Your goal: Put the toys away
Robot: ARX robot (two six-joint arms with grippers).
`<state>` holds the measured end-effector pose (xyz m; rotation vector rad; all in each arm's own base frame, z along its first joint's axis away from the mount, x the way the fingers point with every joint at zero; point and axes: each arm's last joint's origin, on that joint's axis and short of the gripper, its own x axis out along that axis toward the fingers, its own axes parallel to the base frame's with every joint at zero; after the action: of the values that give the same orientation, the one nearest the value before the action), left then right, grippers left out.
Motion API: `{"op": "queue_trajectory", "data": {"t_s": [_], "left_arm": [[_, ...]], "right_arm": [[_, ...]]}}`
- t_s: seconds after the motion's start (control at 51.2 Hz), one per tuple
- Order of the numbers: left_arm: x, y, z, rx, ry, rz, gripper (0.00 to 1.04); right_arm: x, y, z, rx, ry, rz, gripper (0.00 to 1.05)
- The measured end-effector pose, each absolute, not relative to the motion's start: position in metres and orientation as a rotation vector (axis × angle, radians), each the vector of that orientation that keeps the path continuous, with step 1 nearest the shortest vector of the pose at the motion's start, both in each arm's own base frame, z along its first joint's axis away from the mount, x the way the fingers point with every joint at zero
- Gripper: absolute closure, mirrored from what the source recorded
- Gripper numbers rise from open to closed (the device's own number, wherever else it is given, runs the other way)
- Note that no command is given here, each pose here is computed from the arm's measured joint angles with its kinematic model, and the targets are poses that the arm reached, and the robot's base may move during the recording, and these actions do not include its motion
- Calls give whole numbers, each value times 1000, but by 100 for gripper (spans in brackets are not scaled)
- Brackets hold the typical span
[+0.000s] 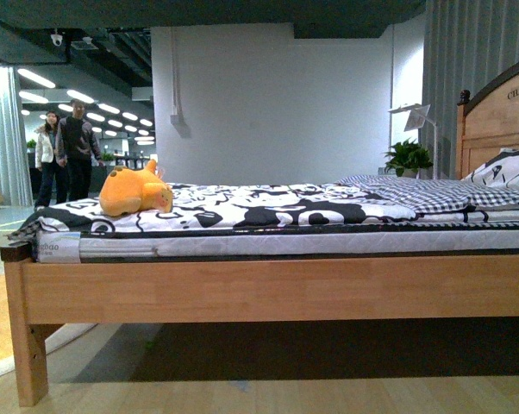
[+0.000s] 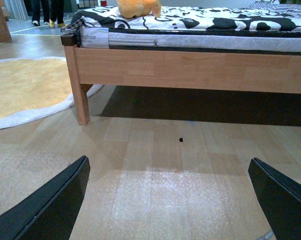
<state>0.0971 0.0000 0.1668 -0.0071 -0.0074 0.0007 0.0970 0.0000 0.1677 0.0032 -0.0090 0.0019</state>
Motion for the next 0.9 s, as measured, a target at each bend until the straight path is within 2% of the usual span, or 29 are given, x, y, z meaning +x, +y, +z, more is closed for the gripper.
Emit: {"op": "queue_trajectory", "data": {"t_s": [0.898], "left_arm": [[97, 0, 167, -7, -7, 1, 6]], "right_arm": [[97, 0, 168, 3, -9, 2, 6]]}}
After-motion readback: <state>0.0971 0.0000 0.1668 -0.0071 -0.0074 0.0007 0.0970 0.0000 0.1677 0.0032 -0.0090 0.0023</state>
